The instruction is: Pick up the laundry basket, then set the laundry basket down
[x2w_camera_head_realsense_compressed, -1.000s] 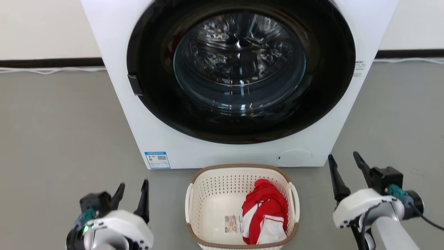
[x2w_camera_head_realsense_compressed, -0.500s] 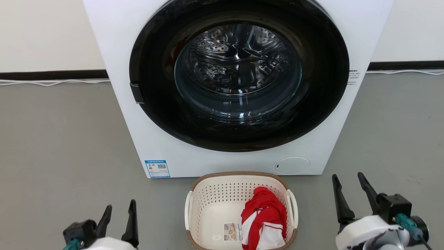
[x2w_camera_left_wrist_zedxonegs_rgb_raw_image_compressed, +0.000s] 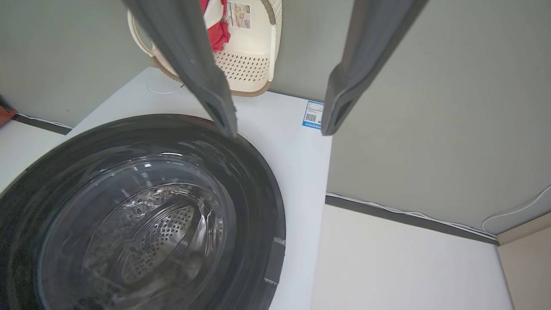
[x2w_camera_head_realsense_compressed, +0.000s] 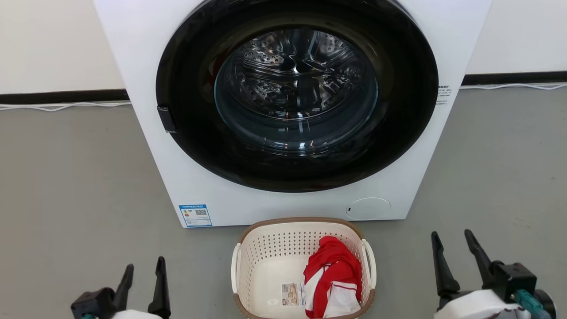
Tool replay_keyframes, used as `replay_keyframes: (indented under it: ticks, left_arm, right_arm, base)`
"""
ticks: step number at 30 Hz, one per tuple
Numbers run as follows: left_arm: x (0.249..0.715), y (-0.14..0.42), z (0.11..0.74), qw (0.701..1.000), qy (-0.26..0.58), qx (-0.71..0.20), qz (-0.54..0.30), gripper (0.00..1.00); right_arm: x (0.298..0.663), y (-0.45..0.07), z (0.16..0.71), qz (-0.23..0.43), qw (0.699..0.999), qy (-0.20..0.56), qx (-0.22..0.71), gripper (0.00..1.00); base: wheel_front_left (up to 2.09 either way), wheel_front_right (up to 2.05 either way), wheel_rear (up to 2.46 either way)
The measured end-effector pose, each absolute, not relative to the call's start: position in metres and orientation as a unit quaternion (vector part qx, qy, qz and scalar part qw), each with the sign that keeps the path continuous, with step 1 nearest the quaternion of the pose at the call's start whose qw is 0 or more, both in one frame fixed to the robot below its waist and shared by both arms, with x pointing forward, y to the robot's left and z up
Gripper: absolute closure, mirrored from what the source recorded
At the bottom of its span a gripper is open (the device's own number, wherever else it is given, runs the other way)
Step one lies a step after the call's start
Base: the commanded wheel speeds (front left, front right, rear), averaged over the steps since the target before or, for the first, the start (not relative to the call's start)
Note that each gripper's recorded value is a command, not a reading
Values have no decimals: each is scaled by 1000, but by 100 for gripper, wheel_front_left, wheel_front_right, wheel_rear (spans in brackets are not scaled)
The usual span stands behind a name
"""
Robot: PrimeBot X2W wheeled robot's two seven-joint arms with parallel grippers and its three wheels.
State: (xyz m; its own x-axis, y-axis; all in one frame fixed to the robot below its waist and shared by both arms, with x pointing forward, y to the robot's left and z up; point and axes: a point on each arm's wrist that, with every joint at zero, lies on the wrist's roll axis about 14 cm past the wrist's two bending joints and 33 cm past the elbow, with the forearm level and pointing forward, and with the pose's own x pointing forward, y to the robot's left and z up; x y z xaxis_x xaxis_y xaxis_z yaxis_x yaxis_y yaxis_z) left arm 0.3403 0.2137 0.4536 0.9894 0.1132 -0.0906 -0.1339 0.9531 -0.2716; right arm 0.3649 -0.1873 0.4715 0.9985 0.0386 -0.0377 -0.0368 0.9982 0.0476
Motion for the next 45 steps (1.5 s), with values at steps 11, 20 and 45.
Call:
replay_keyframes:
  ticks: [11, 20, 45]
  left_arm:
    - [320, 209, 416, 977, 99, -174, 80, 100]
    - [320, 210, 415, 967, 104, -213, 89, 100]
    - [328, 208, 418, 931, 105, -334, 101, 100]
  right_arm:
    - [345, -190, 435, 3, 995, 80, 59, 100]
    - [345, -193, 434, -12, 991, 83, 106, 100]
    - [348, -201, 437, -50, 963, 84, 251, 100]
  base:
    - [0, 0, 0]
    - [0, 0, 0]
    - [0, 0, 0]
